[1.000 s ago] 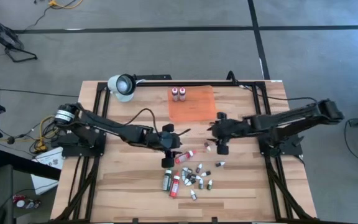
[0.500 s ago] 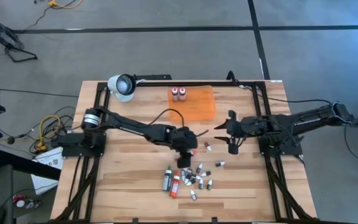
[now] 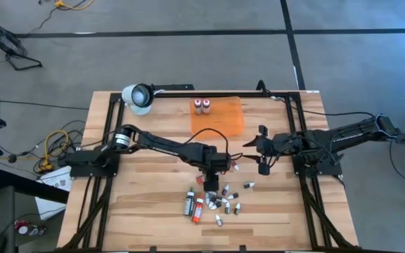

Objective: Pick & Place food coloring
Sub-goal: Put the large orange food coloring bottle into the orange bin

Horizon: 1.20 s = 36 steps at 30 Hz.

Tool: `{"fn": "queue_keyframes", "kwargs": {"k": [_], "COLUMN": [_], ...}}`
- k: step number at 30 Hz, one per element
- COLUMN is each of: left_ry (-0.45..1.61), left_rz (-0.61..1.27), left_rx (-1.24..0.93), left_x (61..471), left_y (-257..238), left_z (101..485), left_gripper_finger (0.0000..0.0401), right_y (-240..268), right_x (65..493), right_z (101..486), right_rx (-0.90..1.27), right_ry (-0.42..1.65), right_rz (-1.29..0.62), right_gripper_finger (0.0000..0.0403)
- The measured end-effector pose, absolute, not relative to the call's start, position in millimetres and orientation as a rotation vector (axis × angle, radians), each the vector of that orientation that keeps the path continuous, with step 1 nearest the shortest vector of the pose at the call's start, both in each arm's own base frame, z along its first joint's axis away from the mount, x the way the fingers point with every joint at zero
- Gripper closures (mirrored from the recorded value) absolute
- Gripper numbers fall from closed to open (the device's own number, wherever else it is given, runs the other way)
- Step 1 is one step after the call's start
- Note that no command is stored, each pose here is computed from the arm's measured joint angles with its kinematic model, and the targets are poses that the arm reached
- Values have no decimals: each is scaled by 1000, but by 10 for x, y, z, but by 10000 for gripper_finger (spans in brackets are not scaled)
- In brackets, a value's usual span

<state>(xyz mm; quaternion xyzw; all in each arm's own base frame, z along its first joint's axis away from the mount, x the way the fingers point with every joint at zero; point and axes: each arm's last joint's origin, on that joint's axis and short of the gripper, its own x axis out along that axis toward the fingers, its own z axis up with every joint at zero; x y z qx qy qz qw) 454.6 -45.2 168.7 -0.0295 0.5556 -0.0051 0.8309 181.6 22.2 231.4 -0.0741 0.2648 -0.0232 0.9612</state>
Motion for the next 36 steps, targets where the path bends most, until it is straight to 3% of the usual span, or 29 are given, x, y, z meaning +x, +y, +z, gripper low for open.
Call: {"fn": "queue_keyframes", "kwargs": {"k": [13,28,36], "left_ry": [1260,1280,1307], "left_rz": [21,42,53], "left_rx": [-153,-93,-98], "left_x": [4476,4501,4479], "left_y": [-435,-391,-345], "left_z": [1659,1523,1515], "left_gripper_finger": [216,217,272], "right_y": [223,223,223], "right_x": [1820,1819,1818], "right_z": [2320,2318,2317], "right_rx": [-132,-124,-124], "right_ry": [528,530,532], "right_rz": [-51,-52,-51], "right_gripper_finger": [230,230,230]}}
